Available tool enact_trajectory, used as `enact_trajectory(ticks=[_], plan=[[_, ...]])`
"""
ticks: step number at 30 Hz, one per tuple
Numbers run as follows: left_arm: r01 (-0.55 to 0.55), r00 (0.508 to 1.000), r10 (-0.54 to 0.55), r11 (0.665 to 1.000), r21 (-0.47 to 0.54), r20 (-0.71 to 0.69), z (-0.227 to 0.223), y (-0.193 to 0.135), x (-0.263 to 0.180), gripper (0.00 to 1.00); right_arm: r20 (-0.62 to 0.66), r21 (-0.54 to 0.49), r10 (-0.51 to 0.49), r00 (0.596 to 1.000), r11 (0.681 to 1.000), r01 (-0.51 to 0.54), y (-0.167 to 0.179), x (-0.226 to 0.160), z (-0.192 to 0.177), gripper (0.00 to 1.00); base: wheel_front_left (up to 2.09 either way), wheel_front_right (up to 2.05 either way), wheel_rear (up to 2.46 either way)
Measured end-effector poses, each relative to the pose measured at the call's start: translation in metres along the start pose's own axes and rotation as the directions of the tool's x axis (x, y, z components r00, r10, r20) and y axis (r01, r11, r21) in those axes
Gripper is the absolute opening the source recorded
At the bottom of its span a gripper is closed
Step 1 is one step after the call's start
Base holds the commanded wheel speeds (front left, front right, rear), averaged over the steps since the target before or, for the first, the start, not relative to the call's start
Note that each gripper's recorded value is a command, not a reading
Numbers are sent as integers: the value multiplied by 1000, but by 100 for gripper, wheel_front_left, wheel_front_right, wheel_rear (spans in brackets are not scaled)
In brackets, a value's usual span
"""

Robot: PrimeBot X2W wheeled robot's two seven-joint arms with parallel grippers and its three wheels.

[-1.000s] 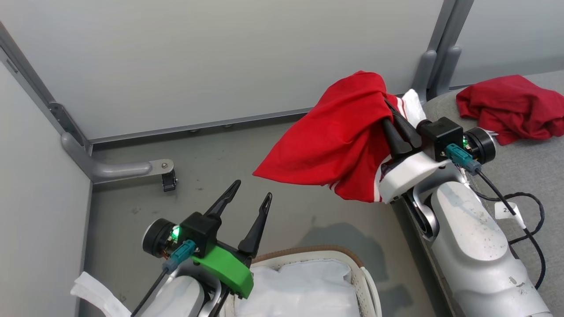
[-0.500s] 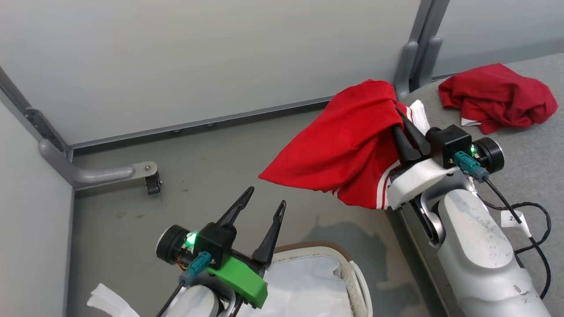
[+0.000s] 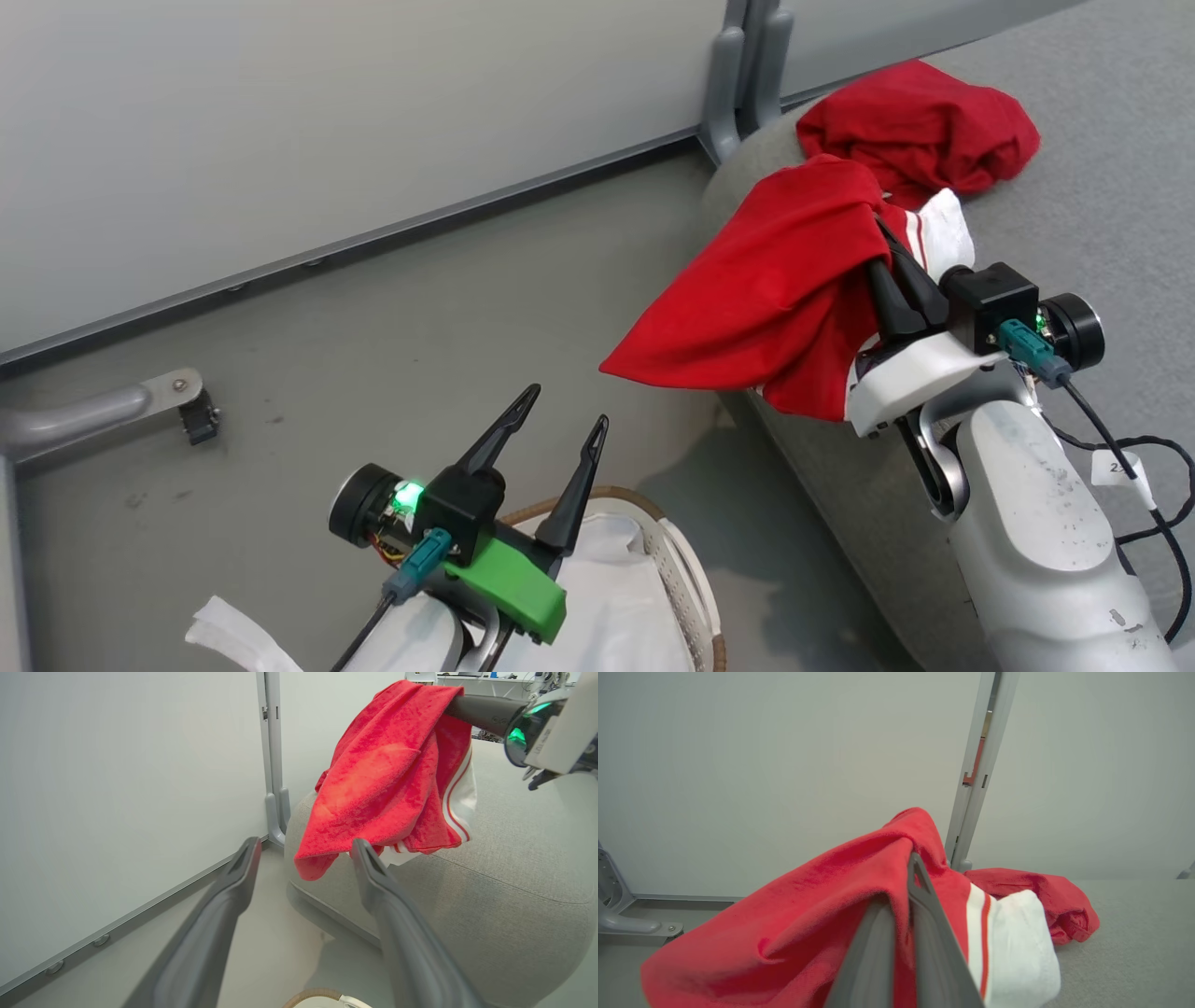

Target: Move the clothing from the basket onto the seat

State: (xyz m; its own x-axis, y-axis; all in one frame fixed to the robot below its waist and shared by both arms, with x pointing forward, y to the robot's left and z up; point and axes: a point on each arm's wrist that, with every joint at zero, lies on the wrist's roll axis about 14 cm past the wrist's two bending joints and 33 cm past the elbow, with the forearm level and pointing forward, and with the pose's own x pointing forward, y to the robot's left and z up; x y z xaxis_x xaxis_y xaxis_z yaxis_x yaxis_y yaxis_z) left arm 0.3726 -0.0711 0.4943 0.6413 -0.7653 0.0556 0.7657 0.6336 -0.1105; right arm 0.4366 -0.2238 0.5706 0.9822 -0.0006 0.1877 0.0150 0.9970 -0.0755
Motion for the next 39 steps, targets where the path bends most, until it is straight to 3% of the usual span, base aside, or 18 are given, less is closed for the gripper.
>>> enact_trajectory(ticks=[11,19,26,33,39], plan=[[169,984,-171,985,-45,-49,-30,-34,36,100,-55,-54,-174,983,984,171,-64,-31,-14,0,0,0,0],[219,971,-226,971,-93,-80,-52,-41,44,100,-103,-85,-217,971,974,209,-80,-34,-31,0,0,0,0],[200,974,-210,973,-119,-83,-61,-30,49,100,-9,-184,-221,975,959,215,-102,9,0,0,0,0,0],[153,984,-164,980,-127,-76,-67,-7,53,100,139,-325,-237,961,906,271,-149,64,59,0,0,0,0],[110,990,-120,986,-122,-74,-75,16,58,100,150,-428,-275,950,848,313,-190,101,71,0,0,0,0]])
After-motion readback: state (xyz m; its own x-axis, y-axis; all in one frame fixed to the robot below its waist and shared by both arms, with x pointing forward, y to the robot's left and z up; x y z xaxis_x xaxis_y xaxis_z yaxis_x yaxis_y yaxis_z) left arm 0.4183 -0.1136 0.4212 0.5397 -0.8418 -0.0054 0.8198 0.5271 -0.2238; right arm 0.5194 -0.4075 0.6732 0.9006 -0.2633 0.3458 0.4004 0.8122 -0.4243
